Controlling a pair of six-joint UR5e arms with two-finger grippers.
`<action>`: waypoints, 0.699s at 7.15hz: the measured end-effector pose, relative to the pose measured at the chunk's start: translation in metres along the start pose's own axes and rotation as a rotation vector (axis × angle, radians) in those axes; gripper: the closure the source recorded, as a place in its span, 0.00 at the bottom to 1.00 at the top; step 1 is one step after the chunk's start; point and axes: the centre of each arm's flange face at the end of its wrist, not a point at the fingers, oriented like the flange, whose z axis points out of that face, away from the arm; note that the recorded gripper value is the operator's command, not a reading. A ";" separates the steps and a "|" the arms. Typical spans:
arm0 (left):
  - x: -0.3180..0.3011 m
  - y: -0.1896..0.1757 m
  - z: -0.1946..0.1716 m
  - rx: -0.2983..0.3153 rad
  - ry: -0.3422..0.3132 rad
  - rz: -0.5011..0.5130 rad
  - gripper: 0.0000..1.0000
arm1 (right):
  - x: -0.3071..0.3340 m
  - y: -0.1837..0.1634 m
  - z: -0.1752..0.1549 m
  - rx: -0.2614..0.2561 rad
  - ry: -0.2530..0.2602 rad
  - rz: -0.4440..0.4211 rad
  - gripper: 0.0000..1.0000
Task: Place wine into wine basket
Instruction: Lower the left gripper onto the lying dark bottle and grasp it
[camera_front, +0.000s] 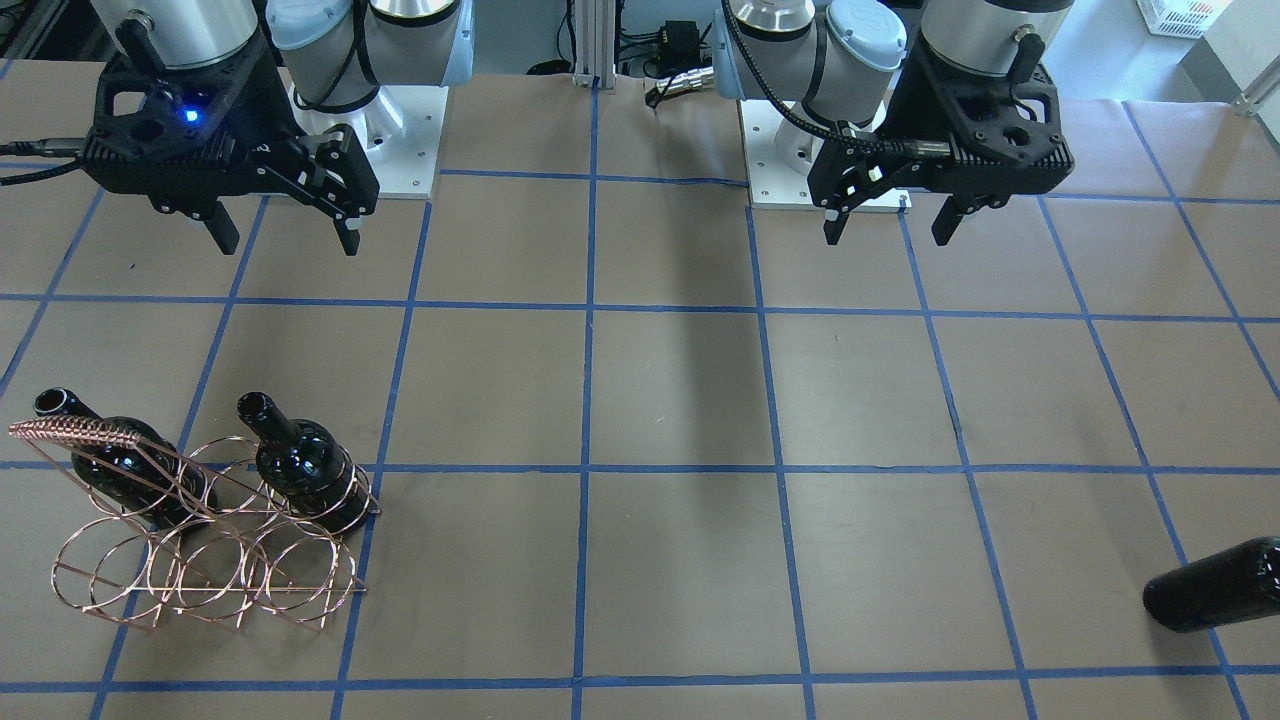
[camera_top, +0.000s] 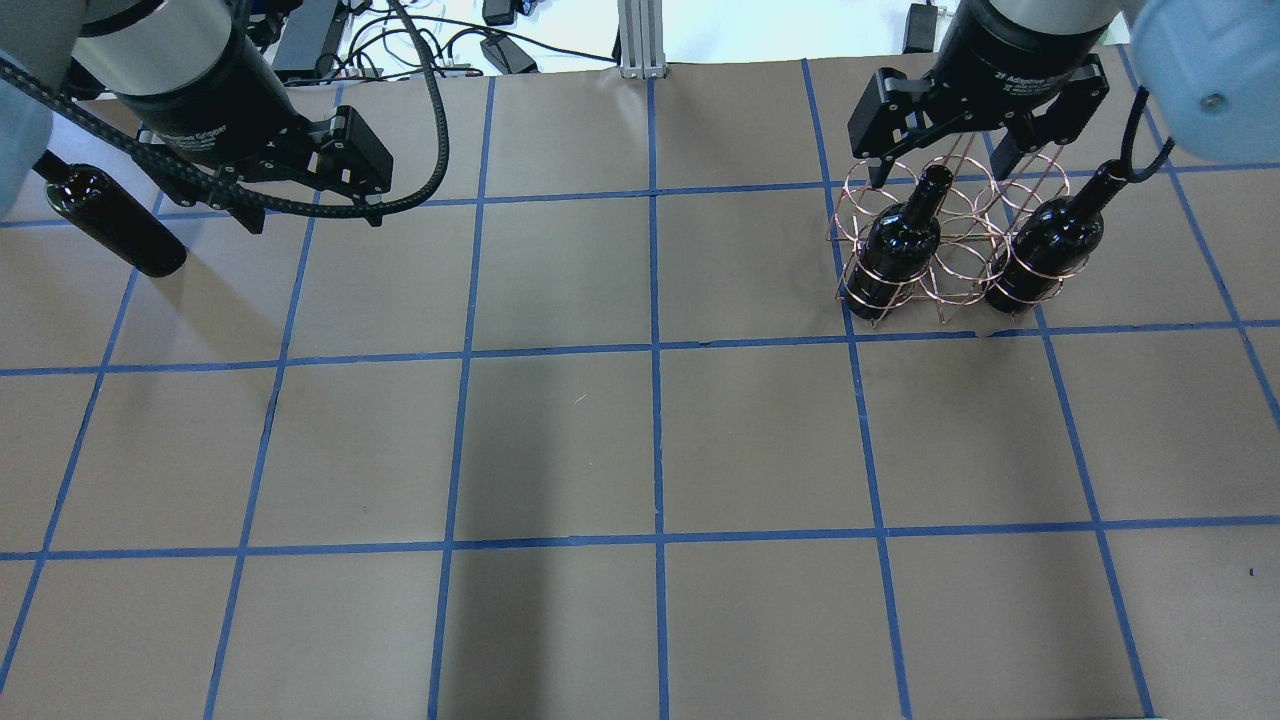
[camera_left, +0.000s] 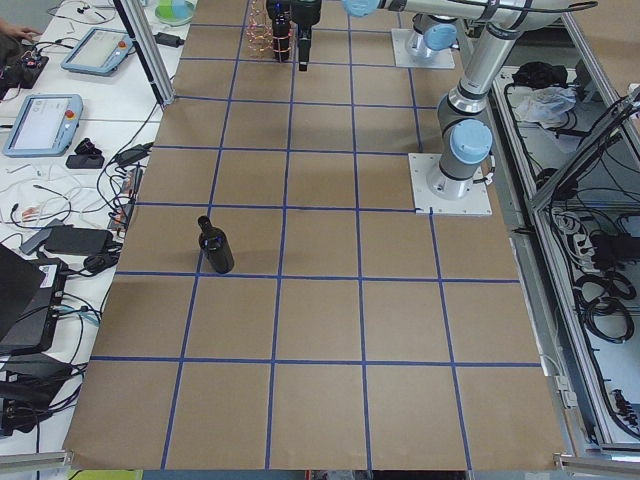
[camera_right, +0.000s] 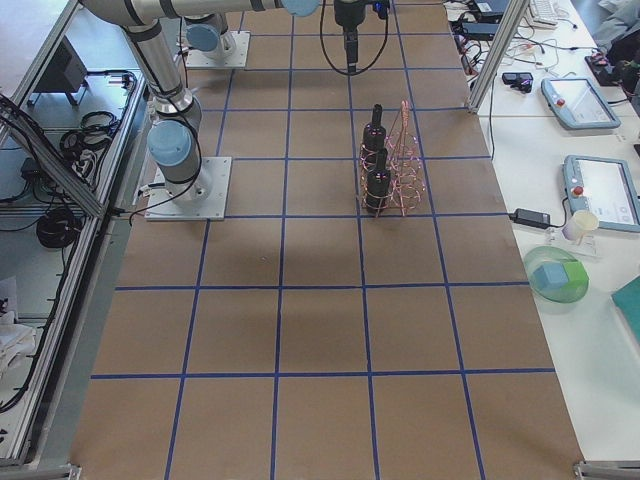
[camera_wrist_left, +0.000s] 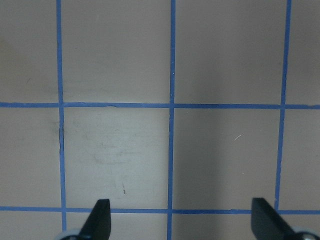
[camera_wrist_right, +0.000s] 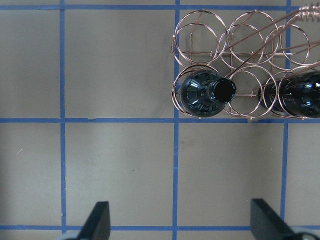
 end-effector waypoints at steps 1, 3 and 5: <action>-0.001 -0.002 0.001 -0.001 0.001 0.000 0.00 | 0.000 0.000 0.000 -0.001 0.000 -0.001 0.00; -0.005 -0.006 0.003 0.001 -0.002 -0.006 0.00 | -0.001 0.000 0.000 -0.001 0.001 -0.001 0.00; -0.042 -0.016 -0.003 0.015 -0.012 -0.079 0.00 | -0.001 0.000 0.000 0.000 0.000 -0.002 0.00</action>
